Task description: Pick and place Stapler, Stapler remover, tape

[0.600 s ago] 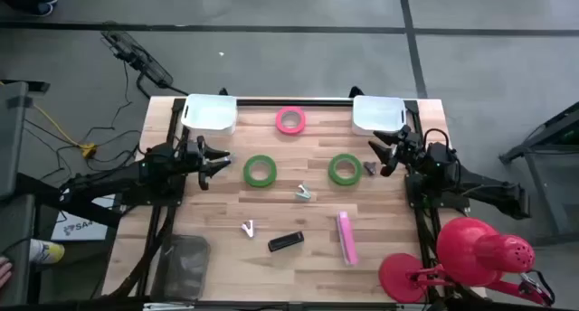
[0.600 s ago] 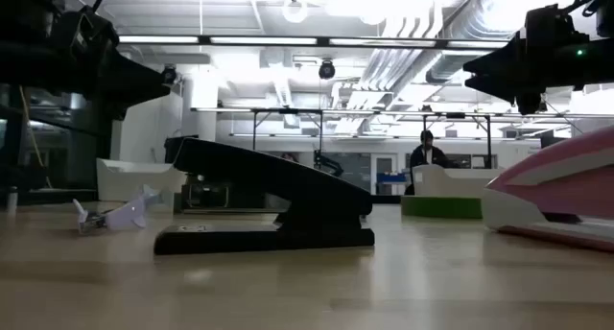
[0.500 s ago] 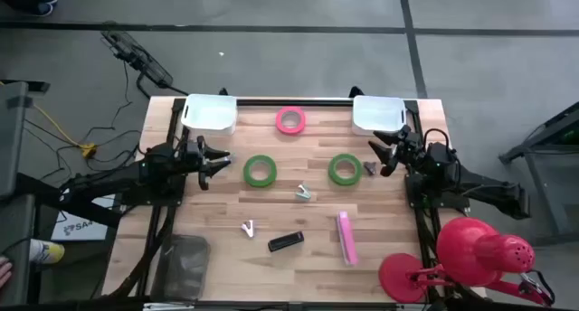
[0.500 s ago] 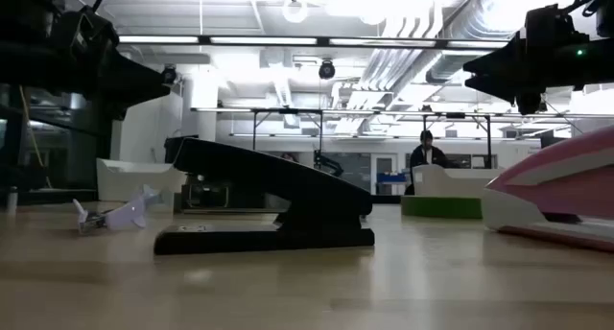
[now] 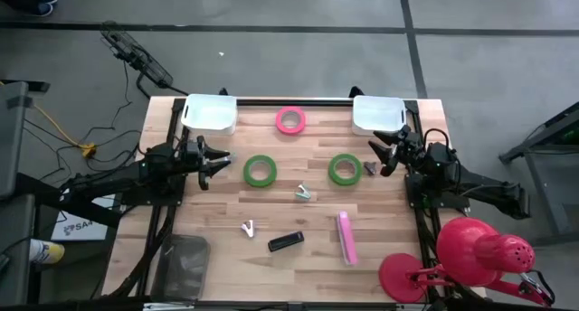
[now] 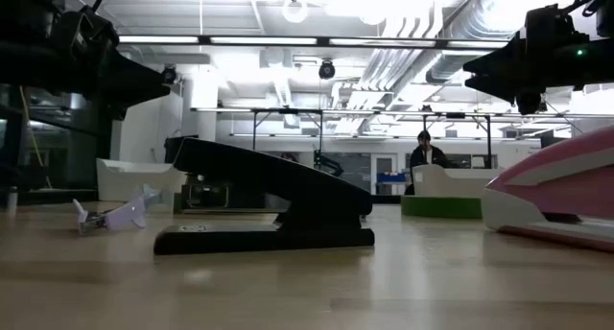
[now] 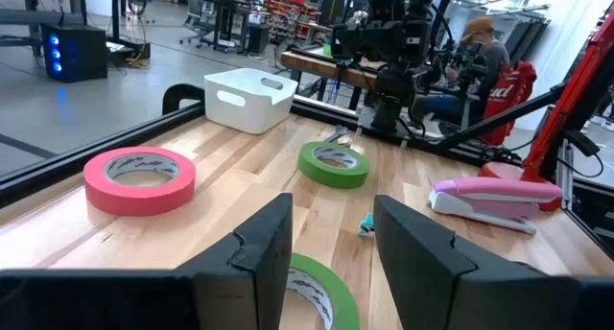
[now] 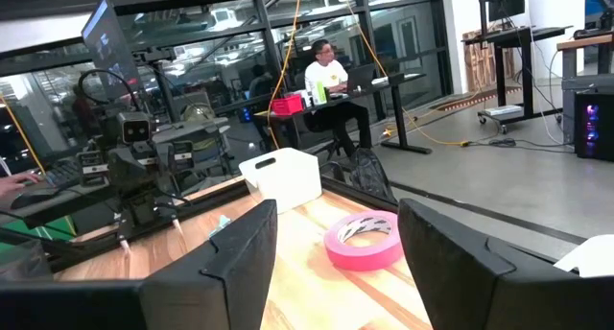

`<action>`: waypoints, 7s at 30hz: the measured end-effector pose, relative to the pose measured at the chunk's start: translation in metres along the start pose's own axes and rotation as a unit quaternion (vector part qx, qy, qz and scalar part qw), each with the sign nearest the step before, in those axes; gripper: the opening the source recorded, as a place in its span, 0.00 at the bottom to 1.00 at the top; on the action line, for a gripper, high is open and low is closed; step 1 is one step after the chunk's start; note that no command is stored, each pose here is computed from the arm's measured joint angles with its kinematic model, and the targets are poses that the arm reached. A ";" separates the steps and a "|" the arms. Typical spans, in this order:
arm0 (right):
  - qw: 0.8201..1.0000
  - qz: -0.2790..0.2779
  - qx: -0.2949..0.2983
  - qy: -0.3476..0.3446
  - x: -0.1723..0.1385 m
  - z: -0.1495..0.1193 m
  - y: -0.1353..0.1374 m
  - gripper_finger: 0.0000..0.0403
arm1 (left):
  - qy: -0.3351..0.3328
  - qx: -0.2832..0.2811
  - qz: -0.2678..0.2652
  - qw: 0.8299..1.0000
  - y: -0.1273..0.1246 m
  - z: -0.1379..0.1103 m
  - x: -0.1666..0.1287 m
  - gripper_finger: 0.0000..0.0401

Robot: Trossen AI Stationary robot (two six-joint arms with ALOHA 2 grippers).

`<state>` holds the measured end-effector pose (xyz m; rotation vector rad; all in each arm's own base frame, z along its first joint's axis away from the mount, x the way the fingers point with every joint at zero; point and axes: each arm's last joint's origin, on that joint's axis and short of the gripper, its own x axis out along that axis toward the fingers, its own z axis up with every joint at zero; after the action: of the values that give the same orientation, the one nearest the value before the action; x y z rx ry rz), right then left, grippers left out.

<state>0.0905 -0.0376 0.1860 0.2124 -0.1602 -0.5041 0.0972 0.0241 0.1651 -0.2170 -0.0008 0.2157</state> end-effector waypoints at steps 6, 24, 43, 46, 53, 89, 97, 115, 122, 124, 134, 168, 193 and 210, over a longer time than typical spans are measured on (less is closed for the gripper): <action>1.000 0.000 0.000 0.000 0.000 0.000 0.000 0.52 | 0.000 0.000 0.000 1.000 0.000 0.000 0.000 0.37; 1.000 0.000 0.000 0.000 0.000 0.000 0.000 0.52 | 0.000 0.000 0.000 1.000 0.000 0.000 0.000 0.37; 1.000 0.000 0.000 0.000 0.000 0.000 0.000 0.52 | 0.000 0.000 0.000 1.000 0.000 0.000 0.000 0.37; 1.000 0.000 0.000 0.000 0.000 0.000 0.000 0.52 | 0.000 0.000 0.000 1.000 0.000 0.000 0.000 0.37; 1.000 0.000 0.000 0.000 0.000 0.000 0.000 0.52 | 0.000 0.000 0.000 1.000 0.000 0.000 0.000 0.37; 1.000 0.000 0.000 0.000 0.000 0.000 0.000 0.52 | 0.000 0.000 0.000 1.000 0.000 0.000 0.000 0.37; 1.000 0.000 0.000 0.000 0.000 0.000 0.000 0.52 | 0.000 0.000 0.000 1.000 0.000 0.000 0.000 0.37; 0.990 0.036 0.138 0.010 0.000 0.000 0.002 0.52 | 0.000 0.000 0.000 1.000 0.000 0.000 0.000 0.37; 0.983 0.017 0.161 0.081 0.003 0.004 0.004 0.52 | 0.000 0.000 0.000 1.000 0.000 0.000 0.000 0.37; 0.984 0.009 0.149 0.100 0.005 0.011 0.006 0.52 | 0.000 0.000 0.000 1.000 0.000 0.000 0.000 0.37; 0.958 -0.071 0.089 0.263 0.034 0.051 0.020 0.52 | 0.000 0.000 0.000 1.000 0.000 0.000 0.000 0.37; 0.724 -0.241 0.050 0.645 0.152 -0.009 0.022 0.73 | 0.000 0.000 0.000 1.000 0.000 0.000 0.000 0.37; 0.666 -0.122 -0.105 0.729 0.171 -0.060 -0.004 0.74 | 0.000 0.000 0.000 1.000 0.000 0.000 0.000 0.37; 0.665 -0.134 -0.039 0.734 0.176 -0.071 -0.013 0.56 | 0.000 0.000 0.000 1.000 0.000 0.000 0.000 0.37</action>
<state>0.2509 -0.1241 0.1322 0.5086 1.5240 -0.4958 0.0972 0.0241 0.1651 -0.2167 -0.0005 0.2157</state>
